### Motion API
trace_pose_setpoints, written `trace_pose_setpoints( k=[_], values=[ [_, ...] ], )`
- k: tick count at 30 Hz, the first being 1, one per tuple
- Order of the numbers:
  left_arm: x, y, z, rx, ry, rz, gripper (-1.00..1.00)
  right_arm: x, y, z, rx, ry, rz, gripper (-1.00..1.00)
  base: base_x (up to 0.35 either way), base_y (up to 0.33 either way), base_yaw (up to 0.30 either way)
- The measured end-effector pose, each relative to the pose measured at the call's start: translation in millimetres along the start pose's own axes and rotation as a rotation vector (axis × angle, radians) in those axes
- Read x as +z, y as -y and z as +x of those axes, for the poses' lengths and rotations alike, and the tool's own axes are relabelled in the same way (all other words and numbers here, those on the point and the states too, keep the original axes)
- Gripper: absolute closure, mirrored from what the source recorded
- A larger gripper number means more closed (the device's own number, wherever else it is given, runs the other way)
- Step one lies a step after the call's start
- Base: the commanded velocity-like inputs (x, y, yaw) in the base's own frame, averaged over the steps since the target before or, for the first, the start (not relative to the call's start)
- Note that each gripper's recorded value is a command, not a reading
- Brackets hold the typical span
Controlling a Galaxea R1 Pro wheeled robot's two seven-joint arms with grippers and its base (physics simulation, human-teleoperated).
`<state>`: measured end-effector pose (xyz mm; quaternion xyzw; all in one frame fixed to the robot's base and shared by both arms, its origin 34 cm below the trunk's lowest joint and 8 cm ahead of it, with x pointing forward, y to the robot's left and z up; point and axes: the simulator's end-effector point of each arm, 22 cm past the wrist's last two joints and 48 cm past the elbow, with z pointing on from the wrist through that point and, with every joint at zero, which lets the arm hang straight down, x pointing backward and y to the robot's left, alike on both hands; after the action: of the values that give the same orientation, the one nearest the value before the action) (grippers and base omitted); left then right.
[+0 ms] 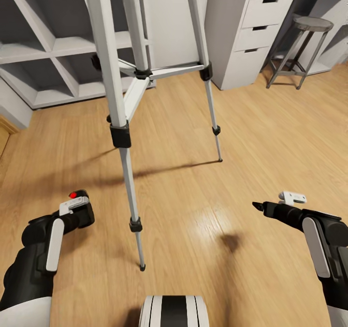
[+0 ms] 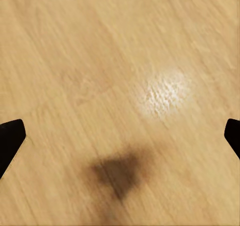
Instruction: Attach the digital camera to the camera tripod in the bedroom.
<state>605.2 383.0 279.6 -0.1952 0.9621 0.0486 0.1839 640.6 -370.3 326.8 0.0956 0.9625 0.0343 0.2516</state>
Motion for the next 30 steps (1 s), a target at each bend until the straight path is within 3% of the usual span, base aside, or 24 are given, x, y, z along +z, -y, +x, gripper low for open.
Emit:
trace_pose_setpoints(
  k=[9,11,19,23,24,26,30],
  values=[
    [-11.2,4.8,18.0,0.006,-0.019,0.048,1.00,-15.8,-4.2,-12.8,-0.003,0.024,-0.010,-1.00,0.000,0.000,0.000],
    [-13.2,16.2,29.1,0.009,-0.034,0.072,1.00,-19.8,-5.1,-16.5,0.003,0.034,-0.017,-1.00,0.000,0.000,0.000],
    [-24.1,20.4,43.1,0.019,-0.045,0.080,1.00,-34.1,-12.5,-28.2,0.011,0.065,-0.041,-1.00,0.000,0.000,0.000],
    [-29.4,26.4,57.8,0.034,-0.060,0.089,1.00,-43.6,-30.6,-35.1,0.009,0.083,-0.126,-1.00,0.000,0.000,0.000],
    [-30.5,30.4,63.9,0.045,-0.059,0.094,1.00,-48.9,-45.8,-37.4,0.007,0.089,-0.202,-1.00,0.000,0.000,0.000],
    [-32.9,32.9,66.2,0.056,-0.051,0.094,1.00,-57.7,-58.5,-42.5,0.008,0.104,-0.275,-1.00,0.000,0.000,0.000],
    [-38.7,37.1,68.1,0.064,-0.037,0.104,1.00,-73.3,-71.0,-58.3,-0.008,0.177,-0.352,-1.00,0.000,0.000,0.000]
  ],
)
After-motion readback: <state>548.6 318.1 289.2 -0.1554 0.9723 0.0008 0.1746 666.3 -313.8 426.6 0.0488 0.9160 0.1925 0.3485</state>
